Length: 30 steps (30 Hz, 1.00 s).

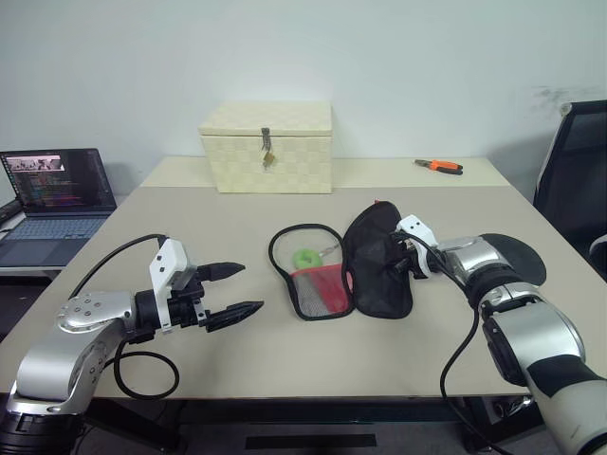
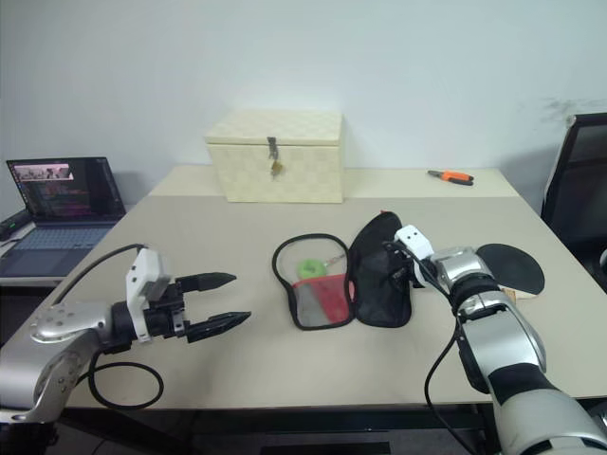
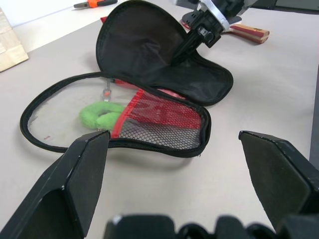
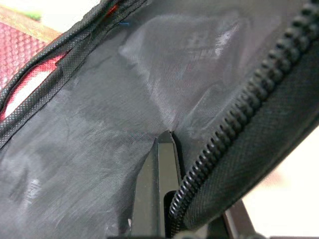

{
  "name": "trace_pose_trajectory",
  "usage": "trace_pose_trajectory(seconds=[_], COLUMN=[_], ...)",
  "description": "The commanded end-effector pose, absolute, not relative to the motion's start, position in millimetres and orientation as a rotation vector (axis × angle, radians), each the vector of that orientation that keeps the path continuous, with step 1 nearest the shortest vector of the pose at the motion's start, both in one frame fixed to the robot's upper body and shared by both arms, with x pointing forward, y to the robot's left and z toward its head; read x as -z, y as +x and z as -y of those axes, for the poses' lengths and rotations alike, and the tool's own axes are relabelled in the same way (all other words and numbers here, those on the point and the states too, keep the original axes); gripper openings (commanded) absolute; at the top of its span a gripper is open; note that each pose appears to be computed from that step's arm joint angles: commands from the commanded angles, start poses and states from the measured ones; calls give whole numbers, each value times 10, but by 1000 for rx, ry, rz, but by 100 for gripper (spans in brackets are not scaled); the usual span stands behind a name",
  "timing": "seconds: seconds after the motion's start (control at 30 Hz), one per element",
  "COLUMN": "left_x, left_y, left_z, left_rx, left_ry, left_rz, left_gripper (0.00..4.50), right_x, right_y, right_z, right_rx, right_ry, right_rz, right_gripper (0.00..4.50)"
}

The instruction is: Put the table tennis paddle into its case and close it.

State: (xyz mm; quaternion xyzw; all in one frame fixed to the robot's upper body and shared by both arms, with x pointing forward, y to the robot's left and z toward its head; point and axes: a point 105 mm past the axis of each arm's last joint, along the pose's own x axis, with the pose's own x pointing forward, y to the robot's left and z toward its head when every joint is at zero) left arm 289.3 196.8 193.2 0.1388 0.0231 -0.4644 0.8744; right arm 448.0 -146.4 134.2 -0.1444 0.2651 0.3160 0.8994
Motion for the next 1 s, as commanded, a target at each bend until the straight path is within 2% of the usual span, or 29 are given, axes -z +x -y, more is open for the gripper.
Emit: trace_pose_trajectory(seconds=[0.03,0.2,0.37,0.47,0.57,0.73,0.87,1.0], left_x=[-2069,-2101,-2068,-2038,-2035,-2072,-2103,-2094], left_y=[2869,2889,2899,2901,2918,2939,2931,2959], left_z=[-1940,-1875,-1802,-1770,-1748,-1696,-1653,-1640], left_rx=[980,1002,1025,1040,1052,1074,1099,1108], left_ry=[326,302,290,283,278,267,265,267], left_rz=[8,28,32,29,33,53,63,64], left_gripper=[450,450,450,450,450,450,450,450], right_x=[-1543,-1642,-1826,-1878,-1927,-1938,-1818,-1735], right_y=[4569,4616,4662,4627,4580,4469,4186,3837], right_z=[1468,1592,2022,2242,2432,2926,3250,3268], right_rx=[-613,-558,-425,-378,-321,-66,161,295], right_ry=[-318,-355,-586,-572,-440,-280,-125,-67], right_rz=[-473,-427,-344,-334,-322,-292,-292,-276], right_gripper=[100,272,447,447,447,447,447,447])
